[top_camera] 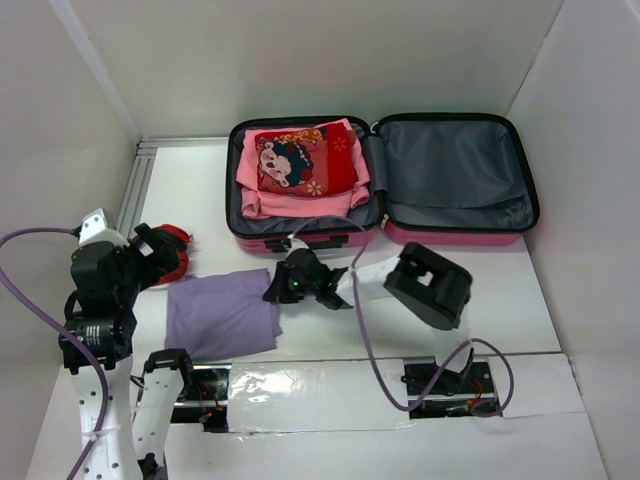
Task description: Pack the luggage
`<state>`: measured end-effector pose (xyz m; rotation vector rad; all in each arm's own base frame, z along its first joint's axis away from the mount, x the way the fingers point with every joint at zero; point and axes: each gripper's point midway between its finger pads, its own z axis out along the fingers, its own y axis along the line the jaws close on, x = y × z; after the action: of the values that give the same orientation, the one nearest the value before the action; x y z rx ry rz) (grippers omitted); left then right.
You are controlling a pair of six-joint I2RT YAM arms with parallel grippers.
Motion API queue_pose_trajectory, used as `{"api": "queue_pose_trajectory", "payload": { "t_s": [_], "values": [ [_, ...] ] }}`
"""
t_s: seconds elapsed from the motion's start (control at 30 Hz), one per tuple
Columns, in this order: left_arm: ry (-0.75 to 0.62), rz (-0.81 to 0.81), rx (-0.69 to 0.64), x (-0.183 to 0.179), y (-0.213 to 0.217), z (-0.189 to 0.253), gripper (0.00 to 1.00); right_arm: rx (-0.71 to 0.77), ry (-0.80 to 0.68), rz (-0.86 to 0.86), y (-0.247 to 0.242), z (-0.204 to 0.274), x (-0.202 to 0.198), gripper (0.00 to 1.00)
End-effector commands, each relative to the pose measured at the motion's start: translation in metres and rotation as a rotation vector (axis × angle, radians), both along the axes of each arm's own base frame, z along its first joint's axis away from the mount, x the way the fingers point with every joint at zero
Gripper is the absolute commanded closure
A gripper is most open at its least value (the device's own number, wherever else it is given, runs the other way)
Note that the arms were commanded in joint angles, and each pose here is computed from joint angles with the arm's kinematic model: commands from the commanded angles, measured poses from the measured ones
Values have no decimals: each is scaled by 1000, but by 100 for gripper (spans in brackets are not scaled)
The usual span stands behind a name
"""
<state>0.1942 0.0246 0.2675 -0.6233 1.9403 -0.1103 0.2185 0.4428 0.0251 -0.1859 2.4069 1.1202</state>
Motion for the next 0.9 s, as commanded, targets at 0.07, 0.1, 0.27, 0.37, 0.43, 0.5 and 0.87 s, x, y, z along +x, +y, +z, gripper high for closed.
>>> {"api": "queue_pose_trajectory", "payload": {
  "t_s": [0.07, 0.1, 0.27, 0.37, 0.43, 0.5, 0.87],
  "values": [
    [-30, -247, -81, 21, -41, -6, 0, -229, -7, -105, -93, -9, -2, 98],
    [-23, -325, -130, 23, -57, -10, 0, -216, -15, -117, -102, 3, -2, 98],
    [72, -377, -218, 30, -73, -43, 2, -304, 31, -199, -174, -2, -12, 98],
    [96, -420, -282, 35, -89, -53, 2, -331, 45, -274, -208, -3, -7, 96],
    [100, -458, -334, 43, -107, -63, 2, -326, 32, -287, -225, 2, -7, 93],
    [164, -494, -366, 42, -124, -91, 2, -326, 45, -316, -243, 1, -3, 92],
    [374, -607, -326, 42, -191, -197, 1, -309, 66, -291, -262, 0, 19, 92]
  ]
}}
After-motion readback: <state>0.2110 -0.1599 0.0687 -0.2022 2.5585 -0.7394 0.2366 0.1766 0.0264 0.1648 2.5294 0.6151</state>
